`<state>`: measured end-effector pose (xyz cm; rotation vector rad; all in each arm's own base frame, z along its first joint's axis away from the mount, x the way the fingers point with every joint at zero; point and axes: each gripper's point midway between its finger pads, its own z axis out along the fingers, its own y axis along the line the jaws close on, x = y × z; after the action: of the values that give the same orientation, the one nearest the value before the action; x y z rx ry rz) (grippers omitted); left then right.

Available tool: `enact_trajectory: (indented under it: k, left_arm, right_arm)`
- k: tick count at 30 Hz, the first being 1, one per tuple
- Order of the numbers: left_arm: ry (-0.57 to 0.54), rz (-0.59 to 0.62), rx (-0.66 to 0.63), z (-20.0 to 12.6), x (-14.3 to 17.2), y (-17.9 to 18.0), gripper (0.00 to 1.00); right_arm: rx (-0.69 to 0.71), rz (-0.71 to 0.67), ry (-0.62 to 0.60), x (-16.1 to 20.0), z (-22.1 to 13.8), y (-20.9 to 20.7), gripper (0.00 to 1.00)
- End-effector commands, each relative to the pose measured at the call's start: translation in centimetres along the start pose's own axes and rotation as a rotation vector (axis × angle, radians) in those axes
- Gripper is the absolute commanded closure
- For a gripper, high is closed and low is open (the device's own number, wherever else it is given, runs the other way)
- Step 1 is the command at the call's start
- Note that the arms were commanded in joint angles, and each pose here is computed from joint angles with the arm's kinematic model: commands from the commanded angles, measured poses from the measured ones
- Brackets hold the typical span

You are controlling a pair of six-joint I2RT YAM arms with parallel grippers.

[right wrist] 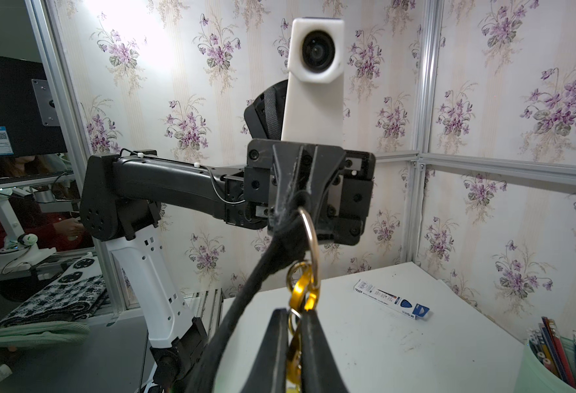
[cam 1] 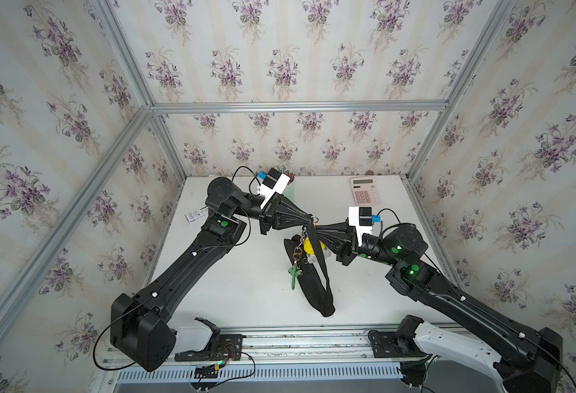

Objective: Remove the decoration from the bag
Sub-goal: Remove the decoration item from the bag.

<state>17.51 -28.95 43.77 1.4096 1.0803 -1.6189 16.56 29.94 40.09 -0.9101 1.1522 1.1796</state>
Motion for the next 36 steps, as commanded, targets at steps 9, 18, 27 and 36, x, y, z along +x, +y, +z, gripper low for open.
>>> enact_trajectory:
  k: [9, 18, 27, 36]
  left_arm:
    - [0.002, 0.028, 0.039, 0.0, -1.0, -0.6, 1.0]
    - [0.008, 0.023, 0.054, 0.3, -0.9, -0.6, 1.0]
    - [0.013, 0.026, 0.064, 0.4, -0.8, -0.9, 1.0]
    - [0.006, 0.032, 0.058, 0.4, -0.9, -0.9, 1.0]
  right_arm:
    - [-0.015, -0.035, 0.018, 0.4, -0.9, 0.8, 0.6]
    - [0.037, -0.028, 0.043, 0.3, -1.0, 0.0, 0.47]
    - [-0.006, 0.009, 0.005, -0.6, -0.3, 0.5, 0.44]
    - [0.018, 0.031, -0.017, -1.0, -0.1, -0.1, 0.52]
